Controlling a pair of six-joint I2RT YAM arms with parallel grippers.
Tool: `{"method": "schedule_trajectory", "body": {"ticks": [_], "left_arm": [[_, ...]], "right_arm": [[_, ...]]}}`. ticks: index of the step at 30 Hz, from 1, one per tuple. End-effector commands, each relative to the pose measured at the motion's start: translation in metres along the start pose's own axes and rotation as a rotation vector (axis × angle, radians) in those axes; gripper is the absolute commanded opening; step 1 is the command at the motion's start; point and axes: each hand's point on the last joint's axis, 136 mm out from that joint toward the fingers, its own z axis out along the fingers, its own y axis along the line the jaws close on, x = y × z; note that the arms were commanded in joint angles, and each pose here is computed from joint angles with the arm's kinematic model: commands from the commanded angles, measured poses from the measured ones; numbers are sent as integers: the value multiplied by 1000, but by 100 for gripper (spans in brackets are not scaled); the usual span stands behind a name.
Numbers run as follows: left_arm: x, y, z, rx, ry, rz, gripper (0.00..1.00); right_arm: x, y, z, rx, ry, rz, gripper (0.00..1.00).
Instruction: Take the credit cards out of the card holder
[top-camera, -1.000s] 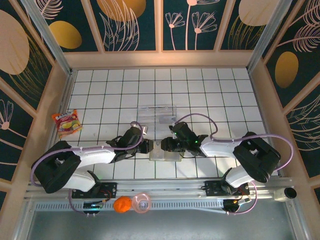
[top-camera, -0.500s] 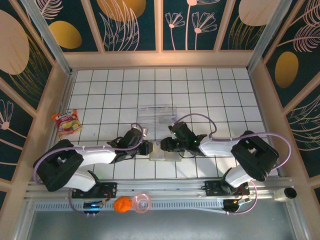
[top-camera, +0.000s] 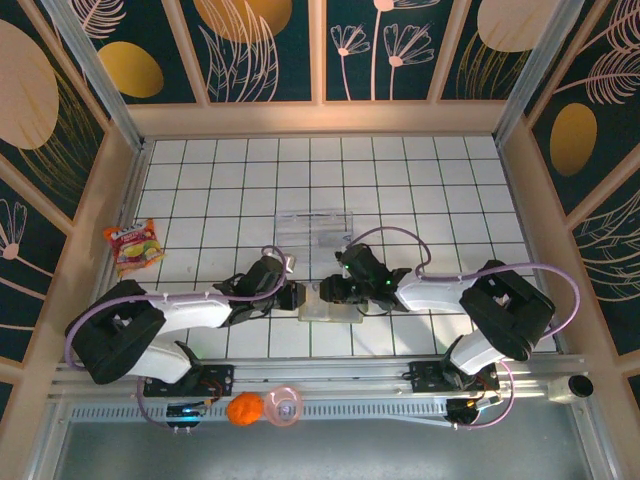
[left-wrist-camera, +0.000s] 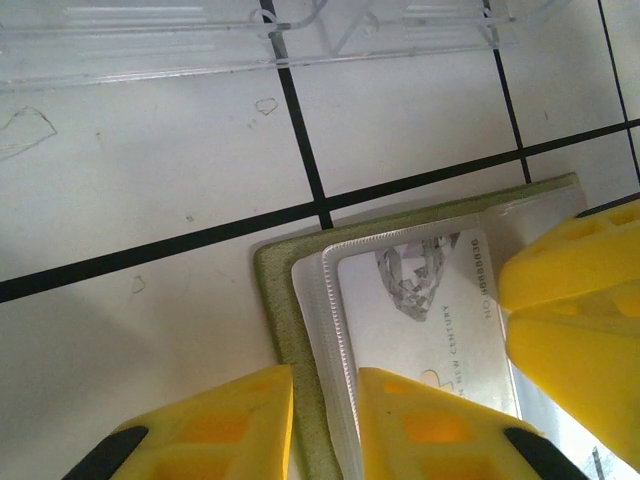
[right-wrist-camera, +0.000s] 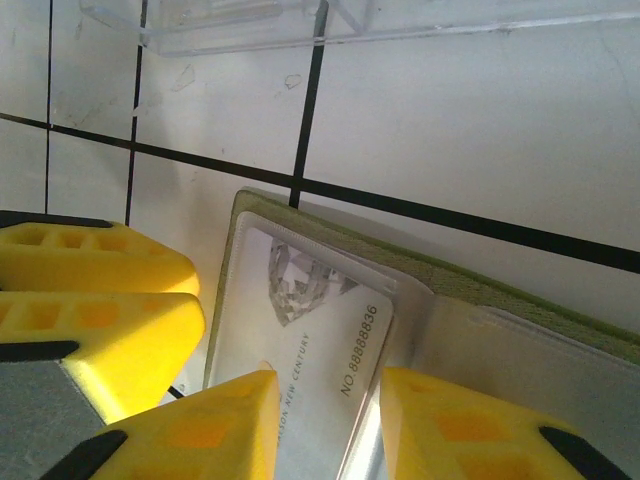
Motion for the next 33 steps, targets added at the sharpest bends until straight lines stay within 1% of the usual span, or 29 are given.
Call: {"method": "schedule_trajectory", "body": {"ticks": [1,10,17,23,29,33], "left_arm": [[1,-4,-2,26,-4,-2,25],[4,-3,0,28,5,-3,23],[4,-3,0,28,5,0,23],[5,-6,3,41,13,-5,22],[6,-3,2,35,14,-9,23],[8,-4,3,44,20,-13,24]], "right_arm": [[3,0,-1,19,4,6,32],[0,22,1,-52,0,-54,32],[-4,28,-8,-65,-27,-64,32],[3,27,0,-71,13,-61,32],[11,5,10,17,42,-34,31],[15,7,11,4,50,-40,31]]}}
